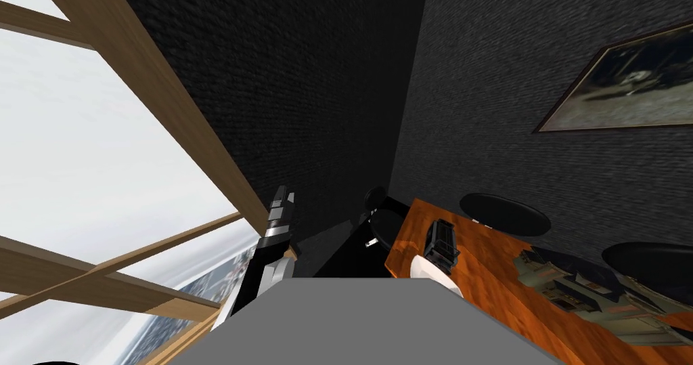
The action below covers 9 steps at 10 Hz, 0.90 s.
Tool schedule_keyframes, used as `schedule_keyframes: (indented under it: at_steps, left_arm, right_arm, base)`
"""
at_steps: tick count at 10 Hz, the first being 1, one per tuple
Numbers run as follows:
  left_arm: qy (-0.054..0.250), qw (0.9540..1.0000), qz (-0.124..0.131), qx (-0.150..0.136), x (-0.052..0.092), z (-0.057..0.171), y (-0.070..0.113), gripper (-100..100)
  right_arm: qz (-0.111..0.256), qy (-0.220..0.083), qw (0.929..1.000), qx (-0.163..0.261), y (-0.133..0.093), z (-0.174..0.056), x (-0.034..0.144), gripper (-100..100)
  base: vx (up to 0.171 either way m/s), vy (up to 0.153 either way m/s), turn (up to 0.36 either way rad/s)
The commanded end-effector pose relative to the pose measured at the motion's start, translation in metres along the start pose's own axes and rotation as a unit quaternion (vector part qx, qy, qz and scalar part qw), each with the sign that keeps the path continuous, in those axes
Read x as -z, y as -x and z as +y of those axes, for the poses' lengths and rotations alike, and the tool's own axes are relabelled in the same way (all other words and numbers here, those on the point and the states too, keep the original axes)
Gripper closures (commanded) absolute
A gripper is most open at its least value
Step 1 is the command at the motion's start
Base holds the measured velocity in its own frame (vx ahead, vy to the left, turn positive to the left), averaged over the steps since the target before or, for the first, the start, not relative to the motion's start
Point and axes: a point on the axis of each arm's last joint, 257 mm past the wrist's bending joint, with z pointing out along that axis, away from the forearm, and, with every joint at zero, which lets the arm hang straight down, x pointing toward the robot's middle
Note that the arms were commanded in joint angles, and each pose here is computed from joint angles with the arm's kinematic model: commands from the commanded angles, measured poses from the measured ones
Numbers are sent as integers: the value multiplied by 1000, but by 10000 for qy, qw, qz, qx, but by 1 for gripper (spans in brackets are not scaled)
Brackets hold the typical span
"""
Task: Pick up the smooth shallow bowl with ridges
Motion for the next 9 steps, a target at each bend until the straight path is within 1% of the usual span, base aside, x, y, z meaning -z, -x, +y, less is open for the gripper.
schedule_keyframes:
  at_steps: [1, 7, 8, 9]
  left_arm:
    - [0, 10000, 0, 0, 0, 0, 0, 0]
    - [0, 10000, 0, 1, 0, 0, 0, 0]
    - [0, 10000, 0, 1, 0, 0, 0, 0]
    - [0, 10000, 0, 0, 0, 0, 0, 0]
  right_arm:
    - [-31, 16, 10000, 30, 3, -8, -5, 100]
    - [-177, 32, 9997, 147, 21, -38, -22, 100]
    - [-154, 28, 9998, 125, 19, -37, -21, 100]
    - [-161, 33, 9998, 138, 19, -37, -21, 0]
  base:
    - [-30, 36, -75]
    - [-49, 56, -61]
    - [-20, 20, -11]
    - [0, 0, 0]
